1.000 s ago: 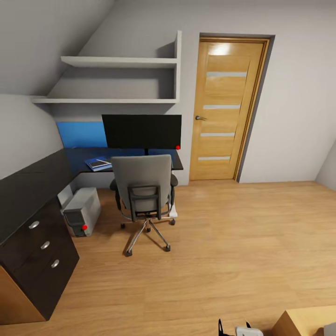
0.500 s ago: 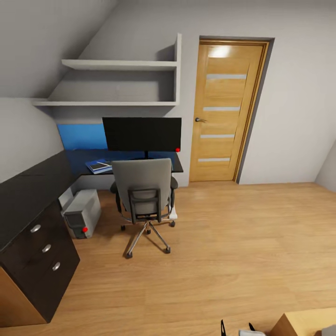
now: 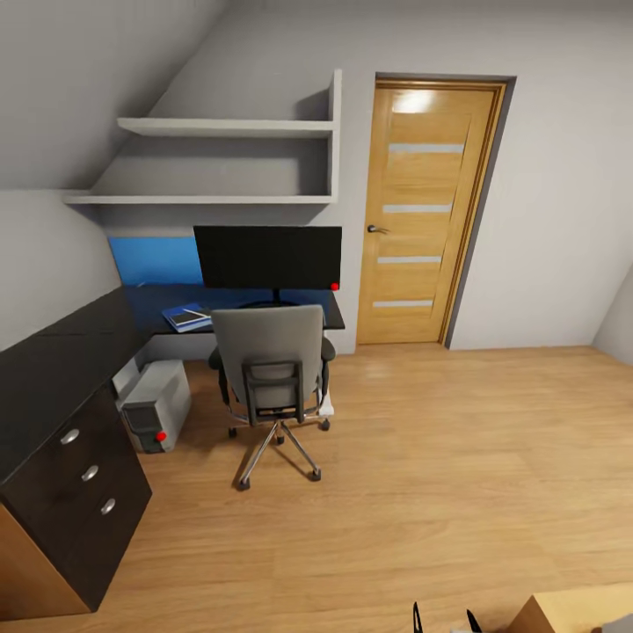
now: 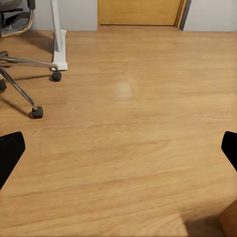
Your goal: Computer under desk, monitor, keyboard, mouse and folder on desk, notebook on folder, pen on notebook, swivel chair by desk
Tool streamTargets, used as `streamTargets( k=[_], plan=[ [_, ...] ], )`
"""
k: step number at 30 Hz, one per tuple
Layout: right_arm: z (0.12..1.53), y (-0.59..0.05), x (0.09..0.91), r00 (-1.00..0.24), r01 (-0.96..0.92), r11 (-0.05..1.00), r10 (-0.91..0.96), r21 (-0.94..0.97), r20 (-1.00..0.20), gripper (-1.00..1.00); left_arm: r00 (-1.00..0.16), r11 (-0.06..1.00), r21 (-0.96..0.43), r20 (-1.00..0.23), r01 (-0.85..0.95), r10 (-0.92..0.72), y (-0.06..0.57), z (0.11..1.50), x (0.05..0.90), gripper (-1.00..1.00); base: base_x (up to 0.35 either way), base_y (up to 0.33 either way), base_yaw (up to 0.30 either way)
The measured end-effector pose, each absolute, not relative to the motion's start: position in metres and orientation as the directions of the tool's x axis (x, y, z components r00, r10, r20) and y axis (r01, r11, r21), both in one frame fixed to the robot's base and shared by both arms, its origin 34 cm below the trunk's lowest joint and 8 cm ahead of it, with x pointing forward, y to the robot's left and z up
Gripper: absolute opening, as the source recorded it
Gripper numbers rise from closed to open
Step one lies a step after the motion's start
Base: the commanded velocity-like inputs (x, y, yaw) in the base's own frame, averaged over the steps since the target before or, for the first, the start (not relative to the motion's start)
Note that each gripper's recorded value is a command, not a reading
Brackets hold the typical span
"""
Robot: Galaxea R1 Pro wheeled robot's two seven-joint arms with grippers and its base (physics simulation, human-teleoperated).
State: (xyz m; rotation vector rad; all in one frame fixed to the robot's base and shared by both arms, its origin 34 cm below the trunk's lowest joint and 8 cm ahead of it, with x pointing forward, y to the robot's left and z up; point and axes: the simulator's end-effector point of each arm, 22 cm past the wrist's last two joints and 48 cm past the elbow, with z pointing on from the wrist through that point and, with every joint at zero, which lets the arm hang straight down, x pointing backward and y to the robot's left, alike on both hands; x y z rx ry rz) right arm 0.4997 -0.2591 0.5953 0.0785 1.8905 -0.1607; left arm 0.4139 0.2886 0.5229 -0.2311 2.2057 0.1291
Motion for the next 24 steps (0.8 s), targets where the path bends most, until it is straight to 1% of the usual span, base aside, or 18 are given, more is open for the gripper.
streamTargets(
  k=[6,24],
  plan=[
    [0.602,-0.258,0.496,-0.325,0.132,0.989,-0.025,-0.071,-0.946,1.0,-0.568,0.978,0.008,-0.815,-0.209,-0.115,0.286,0.534,0.401,1.0,0.0,0.0,0.0],
    [0.594,-0.271,0.492,-0.36,0.136,0.986,-0.043,-0.098,-0.932,1.0,-0.569,0.977,0.009,-0.814,-0.213,-0.116,0.285,0.534,0.395,1.0,0.0,0.0,0.0]
  ],
)
